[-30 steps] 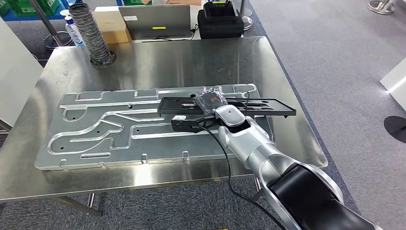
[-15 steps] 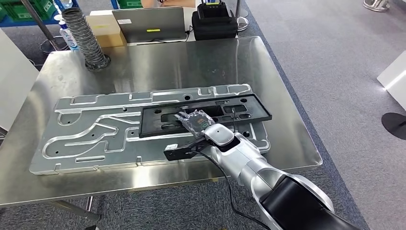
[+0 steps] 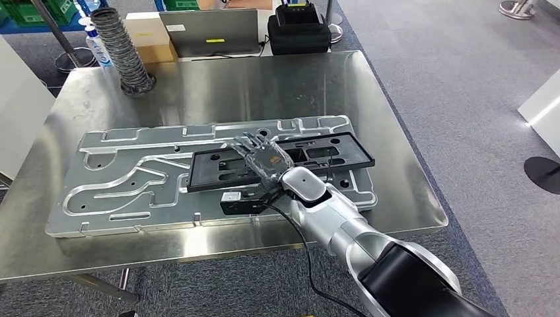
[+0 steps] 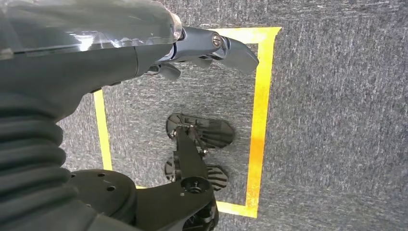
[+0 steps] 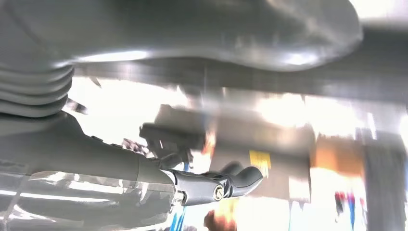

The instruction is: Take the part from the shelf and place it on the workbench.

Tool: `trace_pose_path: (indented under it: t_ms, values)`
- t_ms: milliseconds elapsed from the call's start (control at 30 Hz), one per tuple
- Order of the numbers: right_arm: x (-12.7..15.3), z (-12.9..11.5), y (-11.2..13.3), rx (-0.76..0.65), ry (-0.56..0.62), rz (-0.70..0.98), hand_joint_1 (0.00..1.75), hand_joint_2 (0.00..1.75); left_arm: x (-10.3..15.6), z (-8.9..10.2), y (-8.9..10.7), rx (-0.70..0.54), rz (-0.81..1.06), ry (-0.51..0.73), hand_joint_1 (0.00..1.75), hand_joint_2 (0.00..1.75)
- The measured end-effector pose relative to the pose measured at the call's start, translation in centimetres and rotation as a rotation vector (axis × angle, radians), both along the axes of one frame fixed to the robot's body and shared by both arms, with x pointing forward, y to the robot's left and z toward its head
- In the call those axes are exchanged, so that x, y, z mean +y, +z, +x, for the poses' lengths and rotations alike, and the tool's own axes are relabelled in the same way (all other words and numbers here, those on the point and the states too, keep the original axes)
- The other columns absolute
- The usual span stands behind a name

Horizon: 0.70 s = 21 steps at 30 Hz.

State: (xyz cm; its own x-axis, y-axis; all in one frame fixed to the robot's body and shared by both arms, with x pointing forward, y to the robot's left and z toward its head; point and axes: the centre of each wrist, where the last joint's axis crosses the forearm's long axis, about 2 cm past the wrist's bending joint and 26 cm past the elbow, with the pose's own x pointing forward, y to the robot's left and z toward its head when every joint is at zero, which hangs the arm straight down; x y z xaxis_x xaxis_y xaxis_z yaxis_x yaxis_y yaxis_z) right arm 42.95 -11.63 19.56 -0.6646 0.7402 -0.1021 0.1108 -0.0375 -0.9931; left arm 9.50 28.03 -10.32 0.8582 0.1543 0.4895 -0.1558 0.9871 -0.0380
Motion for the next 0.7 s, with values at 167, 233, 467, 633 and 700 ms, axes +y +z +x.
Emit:
trace_pose_path:
  t_ms: [167, 233, 467, 633, 700]
  values:
    - [-6.2, 1.9, 3.7, -0.203, -0.076, 0.168, 0.00, 0.00, 0.0, -0.9, -0.2, 0.006, -0.003, 0.023, 0.00, 0.00]
    - [-9.6, 1.9, 5.1, -0.310, -0.128, 0.225, 0.00, 0.00, 0.2, -1.5, -0.3, 0.003, -0.001, 0.044, 0.00, 0.00]
    - [-25.2, -3.8, 9.3, -0.674, -0.288, 0.457, 0.00, 0.00, 1.3, -3.9, -0.7, 0.011, 0.019, 0.109, 0.00, 0.00]
    - [-32.9, -10.1, 11.7, -0.863, -0.365, 0.510, 0.00, 0.00, 1.8, -4.7, -0.8, 0.005, 0.027, 0.141, 0.00, 0.00]
    - [-34.6, -12.1, 12.3, -0.921, -0.395, 0.501, 0.00, 0.00, 1.9, -4.7, -0.8, 0.001, 0.027, 0.145, 0.00, 0.00]
